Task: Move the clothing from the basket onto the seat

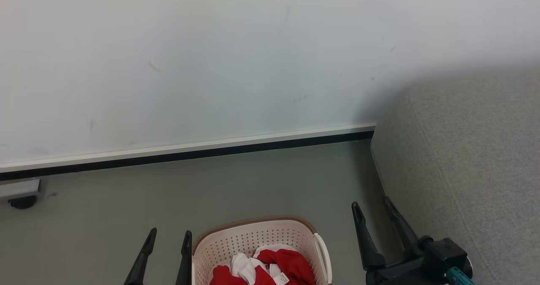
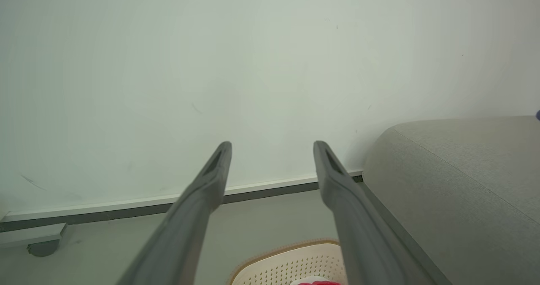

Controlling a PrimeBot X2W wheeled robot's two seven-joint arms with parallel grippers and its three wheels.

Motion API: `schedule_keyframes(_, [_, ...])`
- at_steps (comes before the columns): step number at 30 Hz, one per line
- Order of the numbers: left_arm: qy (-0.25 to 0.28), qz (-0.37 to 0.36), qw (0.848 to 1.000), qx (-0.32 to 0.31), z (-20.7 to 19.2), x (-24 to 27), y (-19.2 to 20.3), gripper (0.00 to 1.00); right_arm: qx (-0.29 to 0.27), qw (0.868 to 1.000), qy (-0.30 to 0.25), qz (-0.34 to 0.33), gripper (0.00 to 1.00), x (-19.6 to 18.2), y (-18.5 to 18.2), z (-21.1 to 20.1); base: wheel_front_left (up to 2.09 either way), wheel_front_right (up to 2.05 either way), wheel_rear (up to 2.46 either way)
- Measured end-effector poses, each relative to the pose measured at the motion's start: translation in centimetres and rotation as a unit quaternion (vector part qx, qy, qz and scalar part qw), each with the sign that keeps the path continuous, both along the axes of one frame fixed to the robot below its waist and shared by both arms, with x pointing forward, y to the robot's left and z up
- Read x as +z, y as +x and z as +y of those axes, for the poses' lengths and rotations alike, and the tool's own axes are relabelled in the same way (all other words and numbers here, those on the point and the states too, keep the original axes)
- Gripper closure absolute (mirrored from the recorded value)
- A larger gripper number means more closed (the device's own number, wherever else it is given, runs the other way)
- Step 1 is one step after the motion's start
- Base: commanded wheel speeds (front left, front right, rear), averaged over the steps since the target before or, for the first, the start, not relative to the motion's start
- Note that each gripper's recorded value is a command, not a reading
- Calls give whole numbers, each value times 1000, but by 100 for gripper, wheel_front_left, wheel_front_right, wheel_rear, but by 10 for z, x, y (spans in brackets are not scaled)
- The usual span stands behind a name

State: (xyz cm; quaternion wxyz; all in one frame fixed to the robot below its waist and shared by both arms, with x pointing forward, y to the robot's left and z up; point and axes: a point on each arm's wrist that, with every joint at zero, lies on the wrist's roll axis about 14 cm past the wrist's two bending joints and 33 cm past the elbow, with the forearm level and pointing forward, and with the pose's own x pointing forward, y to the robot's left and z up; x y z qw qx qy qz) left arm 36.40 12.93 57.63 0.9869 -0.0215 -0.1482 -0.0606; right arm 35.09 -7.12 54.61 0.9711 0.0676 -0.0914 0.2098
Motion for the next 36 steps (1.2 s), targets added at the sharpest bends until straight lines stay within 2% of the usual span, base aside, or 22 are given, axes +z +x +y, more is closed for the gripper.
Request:
schedule_keyframes(7, [4,26,999,-21,-12,-17,6,0,-5,1000,-1,-3,0,1,7,-3,0,0,0])
schedule_keyframes(17, [27,76,992,-93,-51,-54,37,0,-11,1000,-3,-26,0,14,37,-8,0,0,0])
schedule_keyframes(26, [53,154,973,-164,-88,-118,70,0,-19,998,0,-53,0,24,77,-15,0,0,0])
schedule_keyframes(36, [89,219,946,-221,-114,-190,114,0,-27,999,-14,-36,0,-5,118,-22,0,0,0])
